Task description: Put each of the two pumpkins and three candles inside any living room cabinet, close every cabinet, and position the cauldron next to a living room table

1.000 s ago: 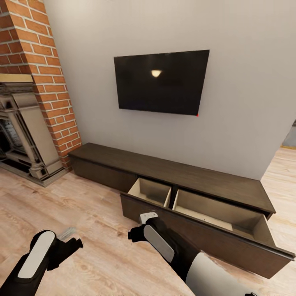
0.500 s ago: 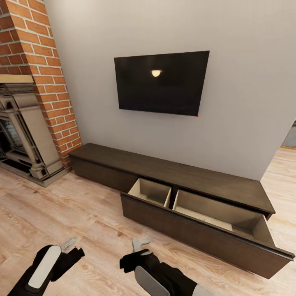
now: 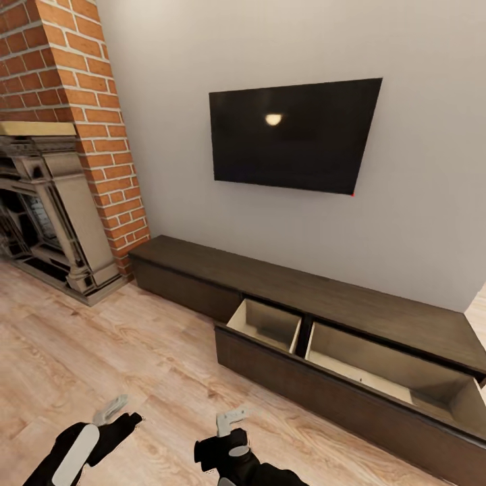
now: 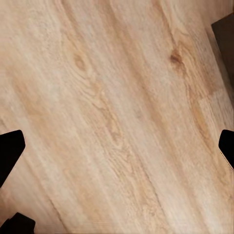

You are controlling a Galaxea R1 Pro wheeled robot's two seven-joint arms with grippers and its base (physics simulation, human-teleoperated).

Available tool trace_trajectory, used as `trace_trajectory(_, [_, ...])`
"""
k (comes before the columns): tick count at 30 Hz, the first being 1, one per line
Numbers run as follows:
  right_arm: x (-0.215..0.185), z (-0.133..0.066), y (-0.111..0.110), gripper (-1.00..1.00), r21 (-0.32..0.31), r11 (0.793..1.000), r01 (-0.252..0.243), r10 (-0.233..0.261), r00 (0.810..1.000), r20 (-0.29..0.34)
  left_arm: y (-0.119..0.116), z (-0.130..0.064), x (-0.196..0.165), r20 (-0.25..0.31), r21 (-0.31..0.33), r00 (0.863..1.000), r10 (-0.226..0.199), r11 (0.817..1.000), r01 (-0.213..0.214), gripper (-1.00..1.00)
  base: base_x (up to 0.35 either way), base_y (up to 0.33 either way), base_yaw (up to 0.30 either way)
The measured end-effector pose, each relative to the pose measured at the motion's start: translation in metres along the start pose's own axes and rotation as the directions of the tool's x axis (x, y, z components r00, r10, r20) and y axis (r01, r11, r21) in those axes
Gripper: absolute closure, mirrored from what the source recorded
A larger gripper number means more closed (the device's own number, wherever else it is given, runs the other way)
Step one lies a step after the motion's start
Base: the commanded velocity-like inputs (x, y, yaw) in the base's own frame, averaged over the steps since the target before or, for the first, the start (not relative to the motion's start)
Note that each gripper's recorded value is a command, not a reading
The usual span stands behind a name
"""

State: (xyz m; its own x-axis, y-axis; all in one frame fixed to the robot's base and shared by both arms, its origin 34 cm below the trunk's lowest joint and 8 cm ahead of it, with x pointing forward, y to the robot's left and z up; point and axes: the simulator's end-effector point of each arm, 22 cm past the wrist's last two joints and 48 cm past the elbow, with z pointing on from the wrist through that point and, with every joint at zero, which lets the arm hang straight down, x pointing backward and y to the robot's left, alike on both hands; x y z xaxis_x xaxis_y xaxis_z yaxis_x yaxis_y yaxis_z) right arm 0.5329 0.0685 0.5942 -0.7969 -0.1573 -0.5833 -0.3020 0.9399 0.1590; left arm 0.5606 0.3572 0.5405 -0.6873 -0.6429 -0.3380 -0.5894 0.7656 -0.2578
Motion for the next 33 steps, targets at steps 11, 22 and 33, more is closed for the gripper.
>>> trace_trajectory(11, [0.006, 0.003, -0.003, -1.0, 0.006, 1.0, 0.005, -0.005, 1.0, -0.01, 0.011, 0.005, 0.008, -0.019, -0.019, 1.0, -0.018, 1.0, 0.018, -1.0, 0.157, 0.096, 0.261])
trace_trajectory(22, [0.024, 0.01, -0.016, -1.0, 0.033, 0.999, 0.022, -0.021, 0.999, -0.051, 0.035, 0.009, 0.013, -0.033, -0.061, 0.996, -0.085, 0.995, 0.083, -1.0, 0.003, 0.002, 0.262])
trace_trajectory(33, [0.027, 0.012, -0.015, -1.0, 0.024, 1.0, 0.021, -0.019, 0.998, -0.055, 0.04, 0.012, 0.018, -0.046, -0.07, 0.995, -0.093, 0.994, 0.089, -1.0, 0.0, 0.0, 0.262])
